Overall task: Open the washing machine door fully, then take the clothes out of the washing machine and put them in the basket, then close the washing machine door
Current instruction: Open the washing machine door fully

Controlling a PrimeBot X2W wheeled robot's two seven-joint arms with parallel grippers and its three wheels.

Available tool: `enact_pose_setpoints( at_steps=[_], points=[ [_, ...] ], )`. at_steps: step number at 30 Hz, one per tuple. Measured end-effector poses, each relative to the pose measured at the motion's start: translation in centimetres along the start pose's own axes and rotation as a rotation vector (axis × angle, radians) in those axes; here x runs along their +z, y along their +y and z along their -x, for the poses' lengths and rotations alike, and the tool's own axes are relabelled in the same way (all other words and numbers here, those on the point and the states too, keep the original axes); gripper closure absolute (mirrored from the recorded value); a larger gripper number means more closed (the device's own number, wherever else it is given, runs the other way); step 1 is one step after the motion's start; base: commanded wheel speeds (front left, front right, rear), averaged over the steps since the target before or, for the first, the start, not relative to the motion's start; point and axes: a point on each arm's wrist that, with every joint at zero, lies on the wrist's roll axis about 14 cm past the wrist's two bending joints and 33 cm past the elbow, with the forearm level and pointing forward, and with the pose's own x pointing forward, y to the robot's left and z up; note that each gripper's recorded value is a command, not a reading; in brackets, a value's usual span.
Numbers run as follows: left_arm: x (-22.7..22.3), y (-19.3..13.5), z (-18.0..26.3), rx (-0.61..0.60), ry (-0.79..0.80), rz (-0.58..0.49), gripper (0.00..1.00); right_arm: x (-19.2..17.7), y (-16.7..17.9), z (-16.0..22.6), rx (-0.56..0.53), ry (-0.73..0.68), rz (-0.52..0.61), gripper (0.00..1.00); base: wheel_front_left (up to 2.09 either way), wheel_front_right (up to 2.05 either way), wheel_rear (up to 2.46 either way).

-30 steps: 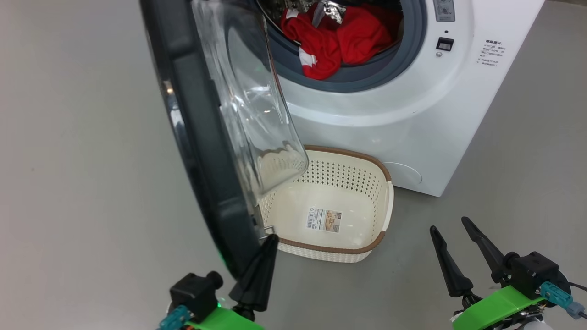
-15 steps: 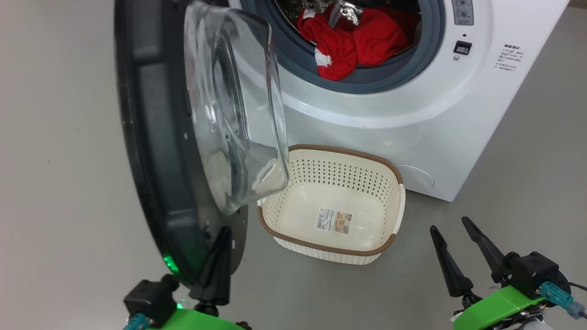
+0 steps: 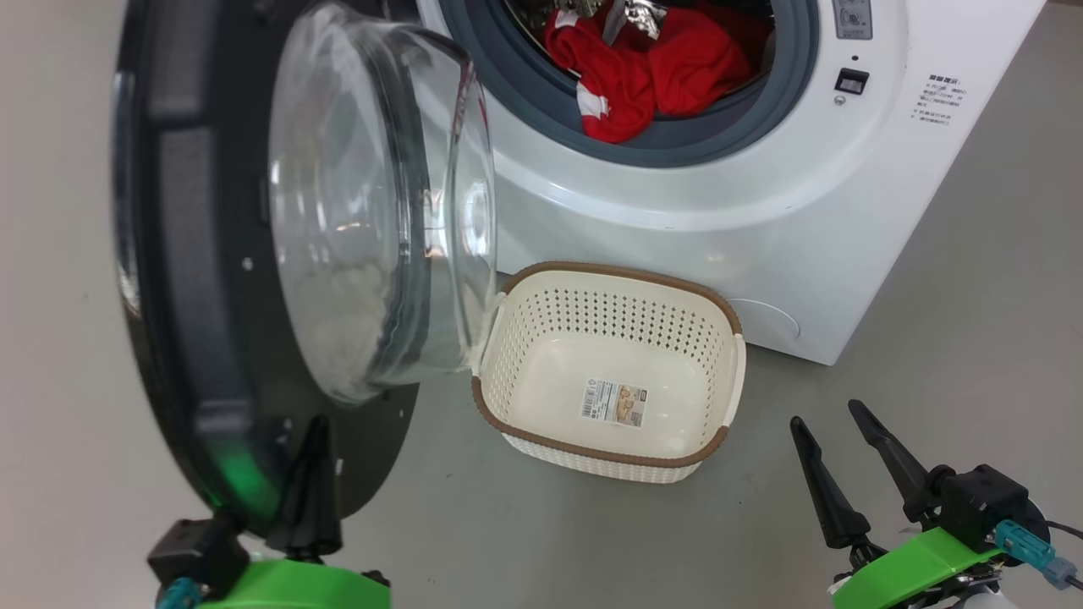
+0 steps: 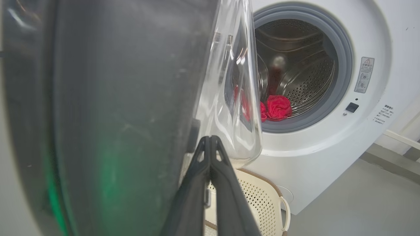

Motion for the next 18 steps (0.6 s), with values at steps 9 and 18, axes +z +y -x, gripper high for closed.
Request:
enact_pose_setpoints(
  at_steps=[9,18],
  points=[
    [0.6,4.2,-0.3,0.125,-0.017,-0.014,1.00,-0.3,-0.4,0.2,-0.012,0.006,-0.004,0.00,0.00,0.00,0.00],
    [1.7,7.1,-1.3,0.212,-0.050,-0.052,1.00,-0.2,-0.8,-0.2,-0.016,0.001,-0.005,0.00,0.00,0.00,0.00]
  ],
)
